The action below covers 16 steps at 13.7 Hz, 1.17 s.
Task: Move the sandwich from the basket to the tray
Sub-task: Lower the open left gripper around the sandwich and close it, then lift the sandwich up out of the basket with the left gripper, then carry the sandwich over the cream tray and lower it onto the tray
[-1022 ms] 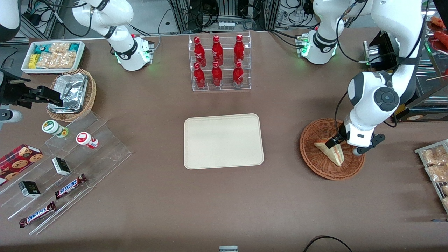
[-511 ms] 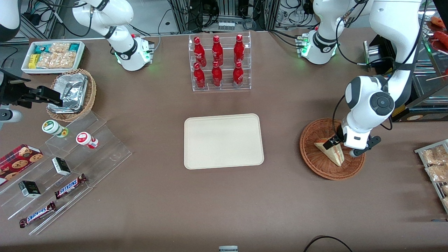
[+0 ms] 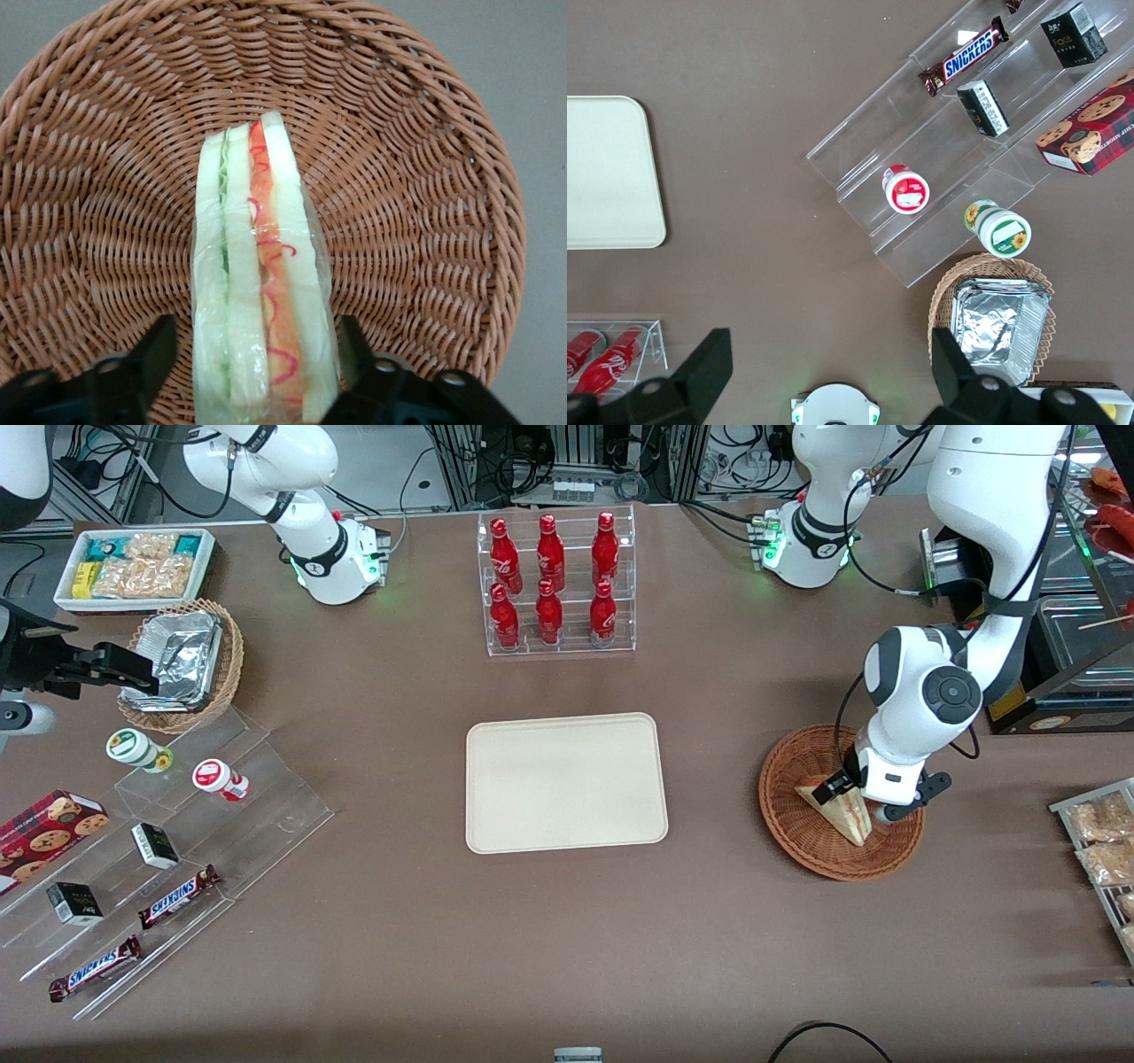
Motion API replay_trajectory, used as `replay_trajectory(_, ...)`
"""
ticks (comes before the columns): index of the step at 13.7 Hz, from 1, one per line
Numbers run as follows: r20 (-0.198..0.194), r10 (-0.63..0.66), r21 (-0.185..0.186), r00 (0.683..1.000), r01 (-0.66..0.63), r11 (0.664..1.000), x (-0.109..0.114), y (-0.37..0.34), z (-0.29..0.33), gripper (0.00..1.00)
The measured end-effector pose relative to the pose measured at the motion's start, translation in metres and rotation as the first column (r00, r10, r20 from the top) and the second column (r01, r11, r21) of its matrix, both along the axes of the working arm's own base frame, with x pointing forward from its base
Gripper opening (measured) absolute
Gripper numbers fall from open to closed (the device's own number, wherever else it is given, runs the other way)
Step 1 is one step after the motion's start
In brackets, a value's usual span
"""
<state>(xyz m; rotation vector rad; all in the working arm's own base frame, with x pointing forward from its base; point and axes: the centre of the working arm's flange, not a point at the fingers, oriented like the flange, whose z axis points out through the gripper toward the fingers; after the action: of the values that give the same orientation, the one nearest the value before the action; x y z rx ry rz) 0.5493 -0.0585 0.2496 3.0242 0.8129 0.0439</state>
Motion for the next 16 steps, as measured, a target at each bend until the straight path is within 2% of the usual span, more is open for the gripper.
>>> replay_trajectory(2,0.0,0.0,0.0,1.0,0.0,1.0,0.0,0.0,0.0,0.51)
replay_trajectory(4,0.005,0.0,0.0,1.0,0.0,1.0,0.001,0.0,0.003,0.37)
replay_trajectory(6,0.015,0.0,0.0,1.0,0.0,1.0,0.004,0.0,0.013,0.31)
replay_trajectory(8,-0.009,-0.002,0.006,1.0,0.003,1.0,0.013,-0.002,0.04,0.28)
replay_trajectory(11,-0.026,-0.044,0.015,0.999,0.045,0.999,0.032,-0.027,0.114,0.16)
replay_trajectory(14,0.018,-0.118,0.011,0.993,0.118,0.993,0.045,-0.085,0.183,0.16)
replay_trajectory(16,0.047,-0.181,0.005,0.982,0.181,0.983,0.043,-0.13,0.211,0.16)
